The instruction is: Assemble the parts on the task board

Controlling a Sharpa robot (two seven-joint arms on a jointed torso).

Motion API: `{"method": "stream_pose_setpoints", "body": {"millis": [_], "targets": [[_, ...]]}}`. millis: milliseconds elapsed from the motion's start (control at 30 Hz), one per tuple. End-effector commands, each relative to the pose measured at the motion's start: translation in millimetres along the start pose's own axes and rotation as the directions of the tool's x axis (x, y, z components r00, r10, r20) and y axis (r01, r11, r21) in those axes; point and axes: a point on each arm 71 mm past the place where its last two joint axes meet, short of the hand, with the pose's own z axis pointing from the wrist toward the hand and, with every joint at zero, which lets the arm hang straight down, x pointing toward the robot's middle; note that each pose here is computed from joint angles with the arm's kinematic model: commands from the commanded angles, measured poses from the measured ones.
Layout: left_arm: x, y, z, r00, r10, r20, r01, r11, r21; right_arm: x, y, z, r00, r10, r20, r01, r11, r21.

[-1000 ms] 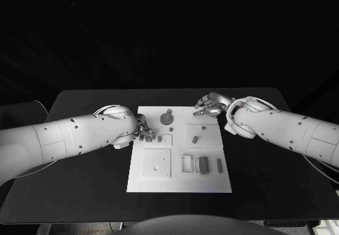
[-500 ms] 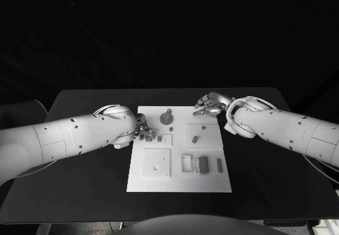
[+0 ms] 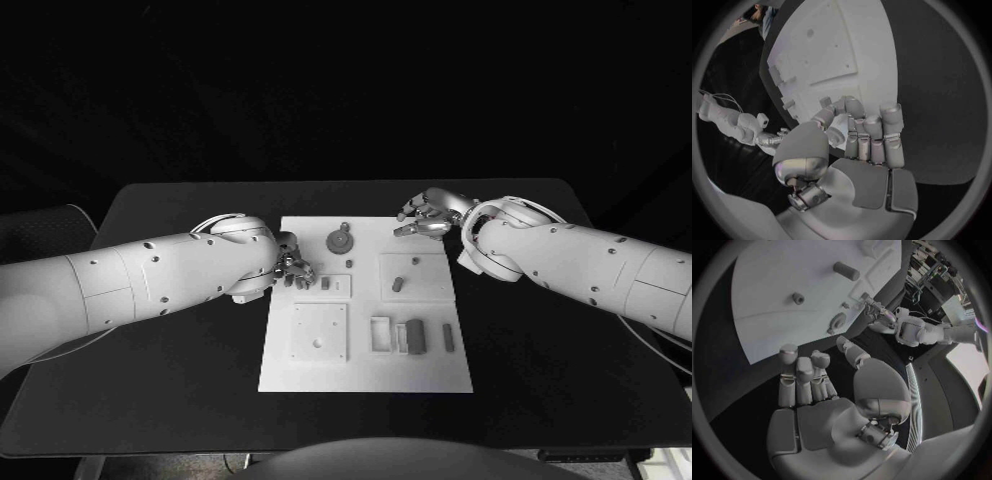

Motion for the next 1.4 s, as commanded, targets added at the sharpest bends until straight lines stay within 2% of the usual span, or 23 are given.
{"method": "stream_pose_setpoints", "body": {"millis": [33, 1400], "targets": [[1.2, -1.7, -0.2, 1.000, 0.003, -0.013, -0.003, 1.000, 0.008, 1.1, 0.6, -0.1, 1.000, -0.006, -0.013, 0.006, 1.000, -0.007], [-0.4, 2.7, -0.3, 1.000, -0.015, -0.004, 0.015, 1.000, 0.006, 1.1, 0.5, -0.5, 1.000, -0.006, -0.011, 0.006, 1.000, -0.008]]}}
